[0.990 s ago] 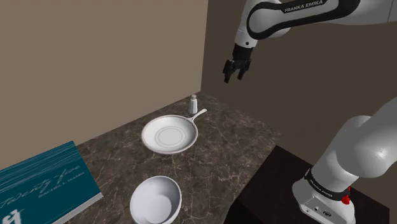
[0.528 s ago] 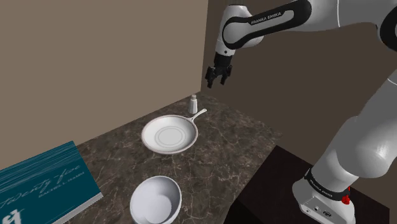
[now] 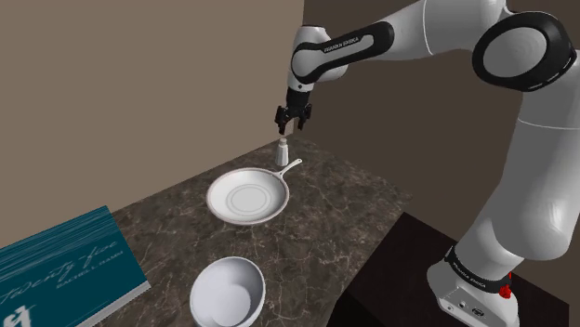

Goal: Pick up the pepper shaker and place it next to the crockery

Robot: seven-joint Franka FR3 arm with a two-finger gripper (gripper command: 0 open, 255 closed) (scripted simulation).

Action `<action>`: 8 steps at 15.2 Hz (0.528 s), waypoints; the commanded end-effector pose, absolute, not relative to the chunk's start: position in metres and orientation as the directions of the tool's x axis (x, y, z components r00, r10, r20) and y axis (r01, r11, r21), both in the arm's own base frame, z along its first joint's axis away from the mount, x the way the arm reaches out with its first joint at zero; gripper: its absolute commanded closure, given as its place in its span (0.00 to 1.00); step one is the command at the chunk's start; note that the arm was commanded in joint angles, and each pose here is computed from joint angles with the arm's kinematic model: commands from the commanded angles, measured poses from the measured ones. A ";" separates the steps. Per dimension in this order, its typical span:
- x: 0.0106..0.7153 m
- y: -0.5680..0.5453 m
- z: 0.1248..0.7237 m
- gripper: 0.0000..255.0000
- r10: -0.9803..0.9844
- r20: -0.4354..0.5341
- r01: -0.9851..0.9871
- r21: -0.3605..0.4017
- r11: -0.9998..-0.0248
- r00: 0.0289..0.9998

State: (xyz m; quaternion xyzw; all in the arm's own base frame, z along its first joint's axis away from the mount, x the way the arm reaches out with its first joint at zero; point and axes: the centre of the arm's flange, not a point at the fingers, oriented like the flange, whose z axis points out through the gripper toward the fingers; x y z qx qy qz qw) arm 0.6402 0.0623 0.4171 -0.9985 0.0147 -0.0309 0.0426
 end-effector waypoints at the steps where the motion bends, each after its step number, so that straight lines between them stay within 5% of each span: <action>1: 0.661 0.074 0.403 0.00 -0.024 0.057 -0.019 -0.092 -0.996 0.998; 8: 0.664 0.077 0.370 0.00 -0.023 0.057 -0.018 -0.092 -0.996 0.998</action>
